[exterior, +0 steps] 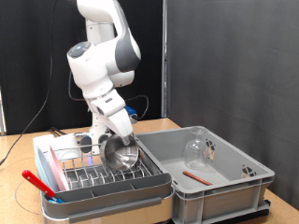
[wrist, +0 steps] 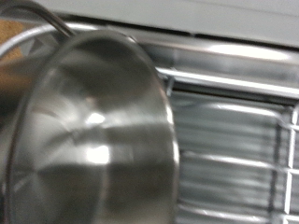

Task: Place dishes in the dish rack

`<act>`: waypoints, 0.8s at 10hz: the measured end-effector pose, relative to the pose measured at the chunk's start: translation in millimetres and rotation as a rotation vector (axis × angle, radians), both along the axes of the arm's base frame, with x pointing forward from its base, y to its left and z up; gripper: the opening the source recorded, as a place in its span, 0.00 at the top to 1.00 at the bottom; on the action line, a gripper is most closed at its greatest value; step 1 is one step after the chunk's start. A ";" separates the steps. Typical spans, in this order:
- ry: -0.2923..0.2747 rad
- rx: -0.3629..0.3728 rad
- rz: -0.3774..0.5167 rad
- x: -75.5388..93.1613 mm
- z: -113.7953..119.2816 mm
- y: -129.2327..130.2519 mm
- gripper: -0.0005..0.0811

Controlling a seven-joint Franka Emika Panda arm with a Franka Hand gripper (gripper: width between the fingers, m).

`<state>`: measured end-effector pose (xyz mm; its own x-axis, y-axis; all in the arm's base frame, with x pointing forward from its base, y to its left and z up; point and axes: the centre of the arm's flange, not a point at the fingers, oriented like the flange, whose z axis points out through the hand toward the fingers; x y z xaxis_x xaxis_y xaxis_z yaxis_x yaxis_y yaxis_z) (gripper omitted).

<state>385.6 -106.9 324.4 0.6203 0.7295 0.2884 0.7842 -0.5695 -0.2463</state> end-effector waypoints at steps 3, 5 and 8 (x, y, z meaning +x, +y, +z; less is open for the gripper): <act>0.010 -0.027 -0.027 19.9 -4.2 -14.5 0.01; 0.021 -0.033 -0.039 33.1 -9.9 -18.5 0.01; 0.037 0.015 -0.001 44.4 -11.0 -10.2 0.01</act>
<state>430.0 -117.0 313.4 0.6310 0.7250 0.2759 0.7742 -0.5660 -0.2833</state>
